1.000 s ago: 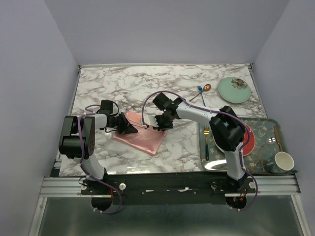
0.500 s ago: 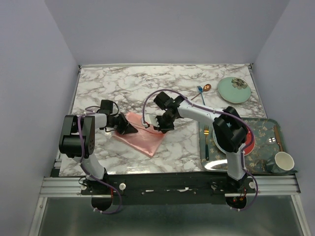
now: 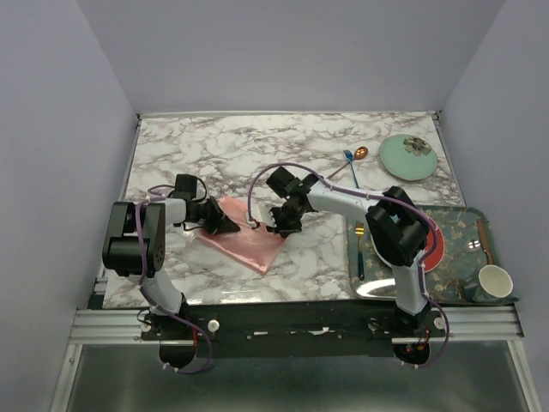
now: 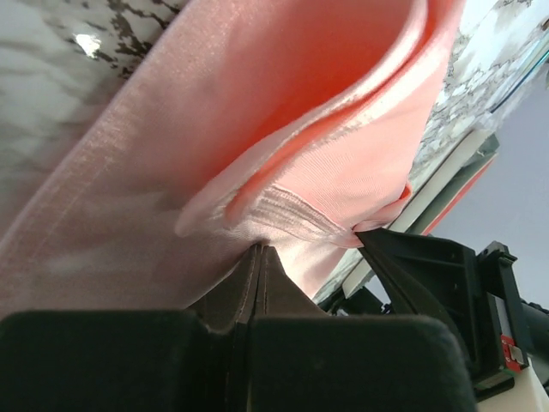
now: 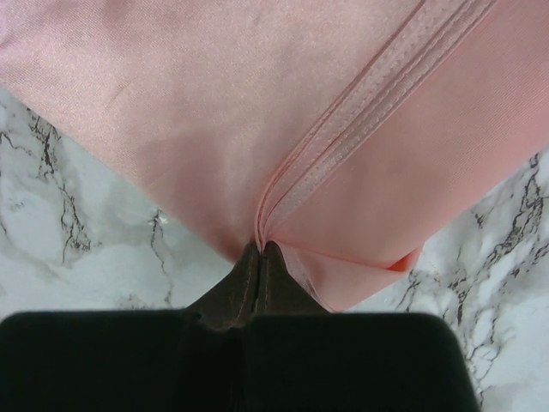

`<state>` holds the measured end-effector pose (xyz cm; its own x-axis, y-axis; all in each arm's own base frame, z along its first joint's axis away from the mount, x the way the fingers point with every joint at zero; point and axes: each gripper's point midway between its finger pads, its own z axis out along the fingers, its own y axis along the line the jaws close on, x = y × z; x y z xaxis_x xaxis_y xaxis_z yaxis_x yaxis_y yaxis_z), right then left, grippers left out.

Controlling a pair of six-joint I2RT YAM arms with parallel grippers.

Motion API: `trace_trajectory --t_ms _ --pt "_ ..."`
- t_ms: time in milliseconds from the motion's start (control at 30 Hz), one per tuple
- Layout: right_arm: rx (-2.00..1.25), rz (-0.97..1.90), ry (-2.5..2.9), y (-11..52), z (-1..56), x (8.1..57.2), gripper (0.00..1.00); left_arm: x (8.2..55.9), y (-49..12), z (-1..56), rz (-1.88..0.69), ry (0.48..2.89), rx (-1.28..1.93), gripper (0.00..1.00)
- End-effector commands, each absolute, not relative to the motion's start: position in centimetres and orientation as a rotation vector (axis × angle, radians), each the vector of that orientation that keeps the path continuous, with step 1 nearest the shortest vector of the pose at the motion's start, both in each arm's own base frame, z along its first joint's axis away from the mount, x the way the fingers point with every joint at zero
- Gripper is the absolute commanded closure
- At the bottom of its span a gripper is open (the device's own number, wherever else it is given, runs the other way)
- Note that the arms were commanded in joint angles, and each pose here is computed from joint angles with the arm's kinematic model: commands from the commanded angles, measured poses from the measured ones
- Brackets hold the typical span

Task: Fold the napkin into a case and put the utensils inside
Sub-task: Fold the lower triangle-folded napkin at the center of the board.

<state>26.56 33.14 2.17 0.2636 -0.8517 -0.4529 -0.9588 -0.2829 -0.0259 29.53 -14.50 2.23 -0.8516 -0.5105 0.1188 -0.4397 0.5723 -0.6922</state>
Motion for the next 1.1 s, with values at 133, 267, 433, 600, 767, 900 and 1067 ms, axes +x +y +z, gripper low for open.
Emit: trace_trajectory --t_ms 133,267,433,600,767,900,1067 --pt "-2.383 0.408 1.603 31.3 -1.5 26.1 0.99 32.0 -13.3 8.9 -1.059 2.501 -0.423 0.88" --pt "-2.418 0.375 1.553 31.0 -1.8 26.1 0.99 33.8 -13.1 11.9 -1.040 2.418 -0.328 0.61" --pt "-2.426 0.346 1.524 31.3 -1.9 26.7 0.99 36.2 -14.3 11.4 -0.995 2.435 -0.273 0.59" --pt "-2.467 0.252 1.462 30.8 -2.6 28.2 0.99 37.3 -14.9 10.4 -0.969 2.477 -0.199 0.63" --pt "-2.487 0.167 1.366 30.5 -1.8 29.9 0.99 37.4 -14.1 10.8 -0.859 2.483 0.157 0.55" --pt "-2.511 0.112 1.241 30.2 -1.1 30.9 0.99 37.0 -12.7 12.9 -0.706 2.329 0.671 0.55" --pt "-2.459 0.127 1.229 30.9 0.3 32.2 0.99 34.3 -10.9 14.8 -0.580 1.985 1.083 0.58"
